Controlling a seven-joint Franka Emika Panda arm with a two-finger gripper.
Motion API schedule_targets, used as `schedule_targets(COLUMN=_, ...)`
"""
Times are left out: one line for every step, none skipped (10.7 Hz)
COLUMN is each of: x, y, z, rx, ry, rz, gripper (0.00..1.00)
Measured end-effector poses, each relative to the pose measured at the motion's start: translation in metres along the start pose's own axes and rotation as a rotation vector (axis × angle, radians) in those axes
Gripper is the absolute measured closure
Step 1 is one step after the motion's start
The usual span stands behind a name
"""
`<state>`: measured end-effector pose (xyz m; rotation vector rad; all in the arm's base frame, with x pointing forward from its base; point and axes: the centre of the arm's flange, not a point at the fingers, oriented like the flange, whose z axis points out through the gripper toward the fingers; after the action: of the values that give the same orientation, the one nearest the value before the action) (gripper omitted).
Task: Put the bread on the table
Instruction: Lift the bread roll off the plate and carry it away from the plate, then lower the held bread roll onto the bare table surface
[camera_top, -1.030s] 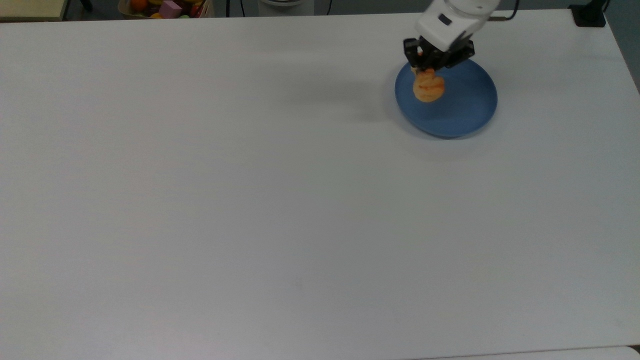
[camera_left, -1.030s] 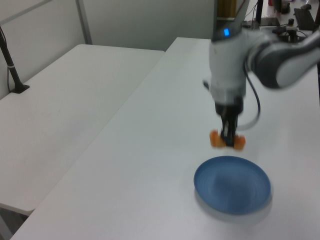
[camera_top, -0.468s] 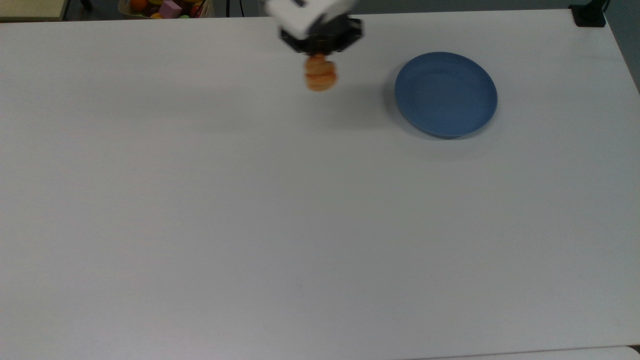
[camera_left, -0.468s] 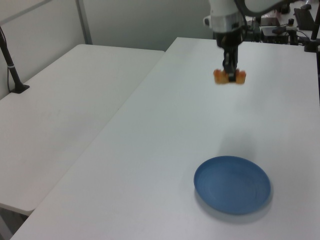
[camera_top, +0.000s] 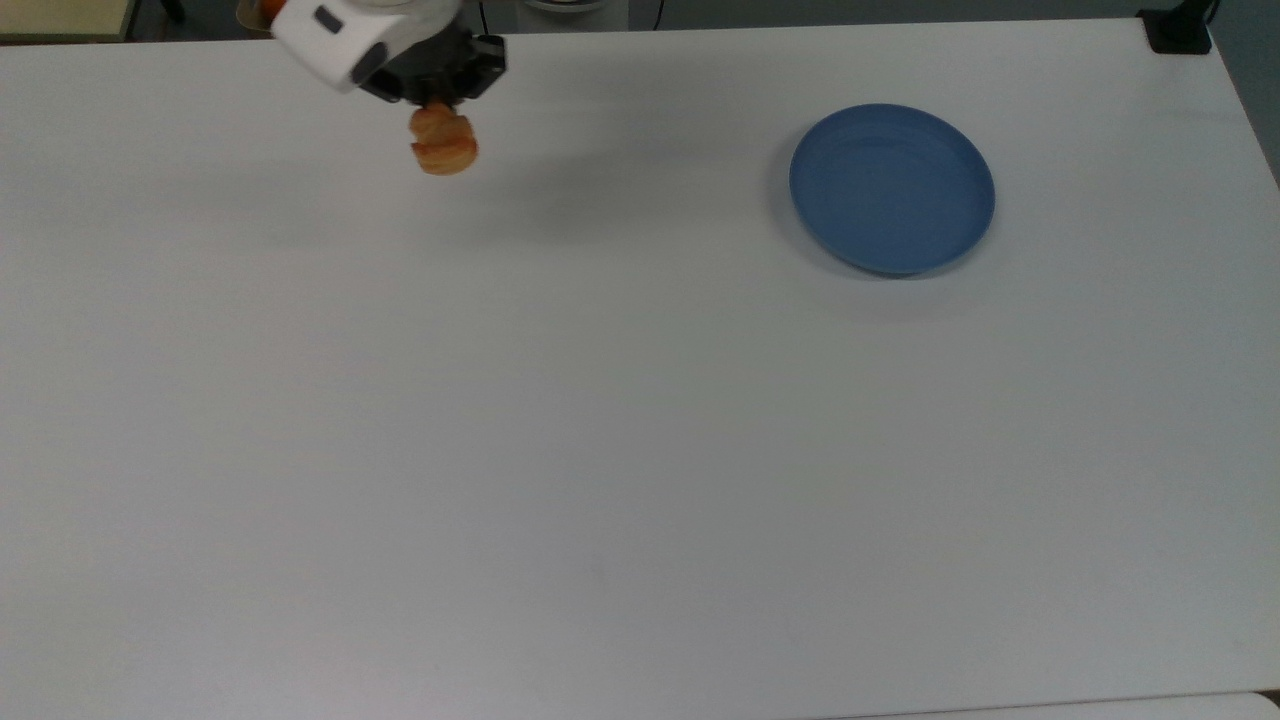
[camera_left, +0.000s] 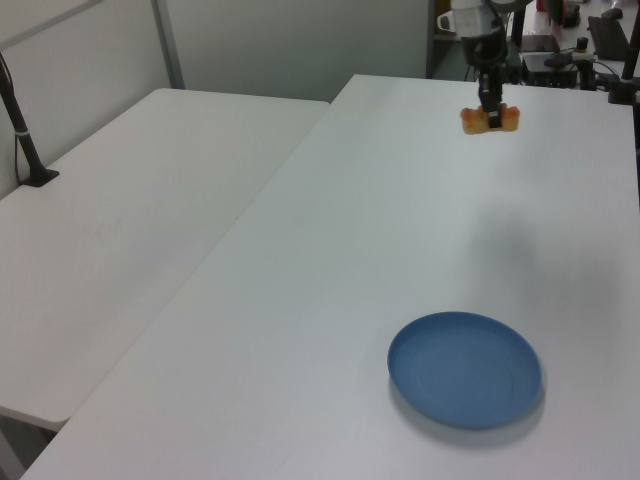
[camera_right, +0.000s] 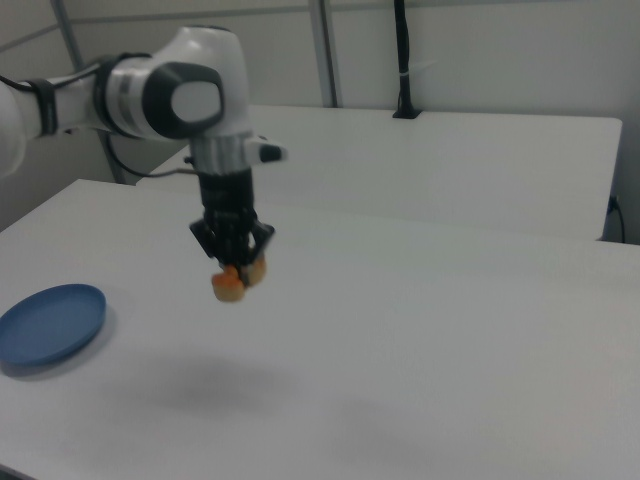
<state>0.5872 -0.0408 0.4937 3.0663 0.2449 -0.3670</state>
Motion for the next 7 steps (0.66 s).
schedule_targets(x=-0.001, y=0.018, z=0.016, rx=-0.002, ry=0.014, rz=0.0, gripper=0.86)
schedule_targets(x=0.003, y=0.032, z=0.037, rx=-0.013, ry=0.057, rz=0.014, gripper=0.88)
schedule_targets(x=0.007, y=0.041, z=0.061, rx=-0.022, ry=0.09, rz=0.023, gripper=0.89)
schedule_targets(x=0.008, y=0.044, z=0.086, rx=-0.028, ry=0.107, rz=0.025, gripper=0.89)
schedule_targets(x=0.009, y=0.043, z=0.103, rx=-0.032, ry=0.114, rz=0.023, gripper=0.89)
schedule_targets(x=0.01, y=0.04, z=0.117, rx=-0.034, ry=0.111, rz=0.019, gripper=0.89)
schedule_targets(x=0.012, y=0.036, z=0.127, rx=-0.036, ry=0.106, rz=0.012, gripper=0.89)
